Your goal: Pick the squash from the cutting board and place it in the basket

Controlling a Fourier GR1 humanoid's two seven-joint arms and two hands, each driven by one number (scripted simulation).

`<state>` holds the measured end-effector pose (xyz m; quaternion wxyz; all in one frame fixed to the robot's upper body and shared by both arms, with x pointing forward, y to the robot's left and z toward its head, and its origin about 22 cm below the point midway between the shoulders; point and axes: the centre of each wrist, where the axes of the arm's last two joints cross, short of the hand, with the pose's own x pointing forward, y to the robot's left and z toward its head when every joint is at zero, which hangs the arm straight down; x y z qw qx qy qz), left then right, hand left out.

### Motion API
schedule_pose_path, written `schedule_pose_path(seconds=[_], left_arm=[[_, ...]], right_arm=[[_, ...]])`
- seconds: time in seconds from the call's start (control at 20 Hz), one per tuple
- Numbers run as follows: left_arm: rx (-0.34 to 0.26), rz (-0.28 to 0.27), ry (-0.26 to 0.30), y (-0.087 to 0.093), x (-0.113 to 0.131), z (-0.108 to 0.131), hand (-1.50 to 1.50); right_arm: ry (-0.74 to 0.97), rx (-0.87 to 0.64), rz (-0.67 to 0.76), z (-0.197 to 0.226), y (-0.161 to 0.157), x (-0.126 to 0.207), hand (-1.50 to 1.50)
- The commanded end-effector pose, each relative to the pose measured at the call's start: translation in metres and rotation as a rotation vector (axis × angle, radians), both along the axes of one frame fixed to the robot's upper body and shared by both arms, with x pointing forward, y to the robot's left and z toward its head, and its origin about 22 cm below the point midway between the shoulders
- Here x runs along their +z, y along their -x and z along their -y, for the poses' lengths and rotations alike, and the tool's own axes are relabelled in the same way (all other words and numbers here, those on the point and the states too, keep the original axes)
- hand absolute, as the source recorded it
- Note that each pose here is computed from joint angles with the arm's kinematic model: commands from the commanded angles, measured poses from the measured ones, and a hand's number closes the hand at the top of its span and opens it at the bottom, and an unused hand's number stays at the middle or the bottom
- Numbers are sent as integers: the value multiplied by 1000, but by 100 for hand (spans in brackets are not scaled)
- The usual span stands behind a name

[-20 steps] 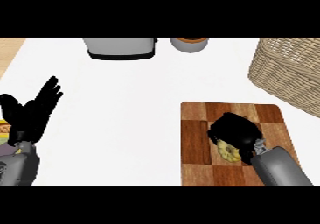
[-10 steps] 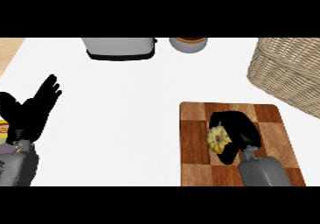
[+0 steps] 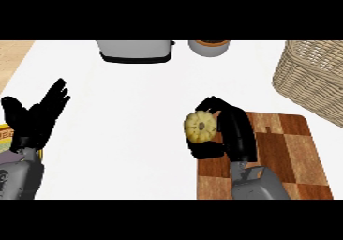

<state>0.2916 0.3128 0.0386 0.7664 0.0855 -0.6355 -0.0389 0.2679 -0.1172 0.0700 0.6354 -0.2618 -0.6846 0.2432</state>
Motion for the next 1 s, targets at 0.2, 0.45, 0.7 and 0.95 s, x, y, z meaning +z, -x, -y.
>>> schedule_pose_path(seconds=[0.2,0.45,0.7,0.95], left_arm=[[28,-4,-4,4,-6,3,0],[19,5,-8,-10,12,-8,0],[20,0,-16,1,-5,-10,0],[-4,10,-16,2,5,-5,0]], right_arm=[[-68,-210,169,-51,20,88,150],[7,-312,188,-56,8,131,150],[18,-385,209,-32,-28,174,150],[32,-483,247,-12,-69,192,150]])
